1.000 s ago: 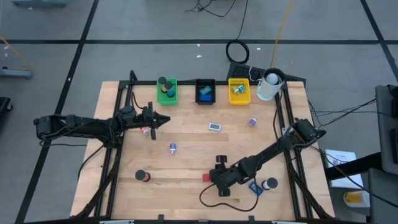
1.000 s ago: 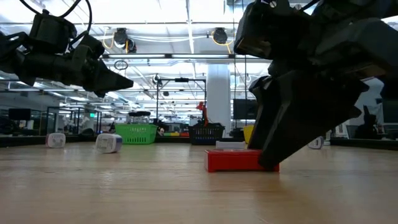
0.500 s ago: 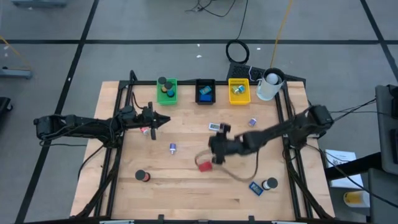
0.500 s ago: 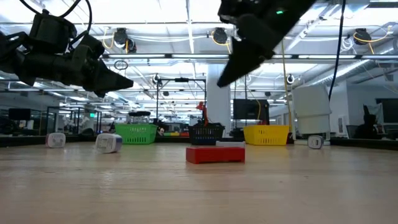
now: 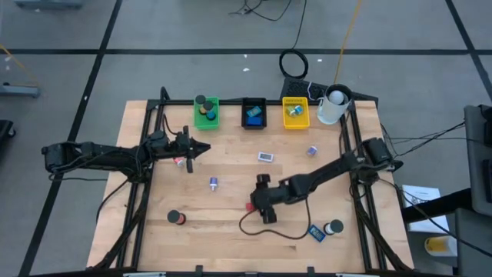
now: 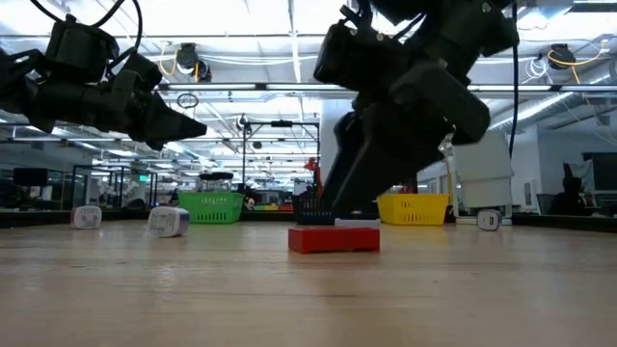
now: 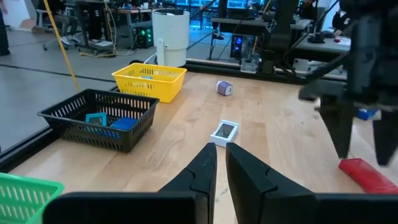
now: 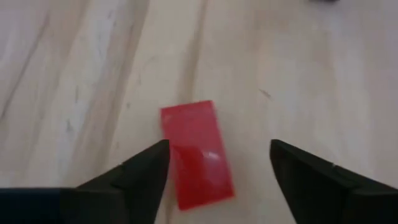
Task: Pick & Place Office items
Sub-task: Put the red digital timer into the black bin
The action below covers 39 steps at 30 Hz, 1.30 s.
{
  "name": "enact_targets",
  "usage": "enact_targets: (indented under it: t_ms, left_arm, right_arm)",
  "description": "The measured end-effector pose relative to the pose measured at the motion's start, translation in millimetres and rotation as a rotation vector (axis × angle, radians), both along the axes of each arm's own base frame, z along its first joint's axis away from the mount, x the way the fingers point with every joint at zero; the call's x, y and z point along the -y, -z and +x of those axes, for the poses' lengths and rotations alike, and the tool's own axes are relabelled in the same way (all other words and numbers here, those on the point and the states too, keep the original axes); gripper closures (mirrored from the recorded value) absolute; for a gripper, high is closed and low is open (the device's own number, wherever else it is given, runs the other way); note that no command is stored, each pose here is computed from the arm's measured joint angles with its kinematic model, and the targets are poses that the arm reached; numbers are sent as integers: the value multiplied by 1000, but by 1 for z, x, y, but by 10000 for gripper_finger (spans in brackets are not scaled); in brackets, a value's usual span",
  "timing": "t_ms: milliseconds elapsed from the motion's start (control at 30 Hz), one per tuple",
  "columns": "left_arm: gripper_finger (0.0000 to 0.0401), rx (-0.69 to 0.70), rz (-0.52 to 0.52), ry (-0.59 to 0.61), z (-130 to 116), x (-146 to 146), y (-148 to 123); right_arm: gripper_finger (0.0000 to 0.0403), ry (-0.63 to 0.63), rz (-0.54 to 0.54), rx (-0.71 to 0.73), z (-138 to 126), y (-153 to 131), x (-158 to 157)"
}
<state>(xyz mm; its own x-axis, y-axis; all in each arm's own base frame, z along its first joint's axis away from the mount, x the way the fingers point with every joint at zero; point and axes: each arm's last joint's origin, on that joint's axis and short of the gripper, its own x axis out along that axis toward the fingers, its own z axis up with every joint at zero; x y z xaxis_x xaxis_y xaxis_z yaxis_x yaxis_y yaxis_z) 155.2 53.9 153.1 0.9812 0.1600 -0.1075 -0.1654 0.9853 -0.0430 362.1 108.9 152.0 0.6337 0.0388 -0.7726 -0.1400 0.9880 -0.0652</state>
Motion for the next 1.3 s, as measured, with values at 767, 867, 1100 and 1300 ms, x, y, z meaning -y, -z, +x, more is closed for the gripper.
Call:
enact_targets:
  t_ms: [767,867,1100,1300]
  left_arm:
    - [357,1,-4,0,0,0,0]
    - [357,1,-4,0,0,0,0]
    - [357,0,-4,0,0,0,0]
    - [357,1,-3,0,0,0,0]
  right_arm:
    - [152,-41,53,-53,6,25,-3]
    - [156,-55,70,-53,7,25,-2]
    - [234,-62,74,-48,7,24,-2]
    - [253,-51,75,-38,7,21,-1]
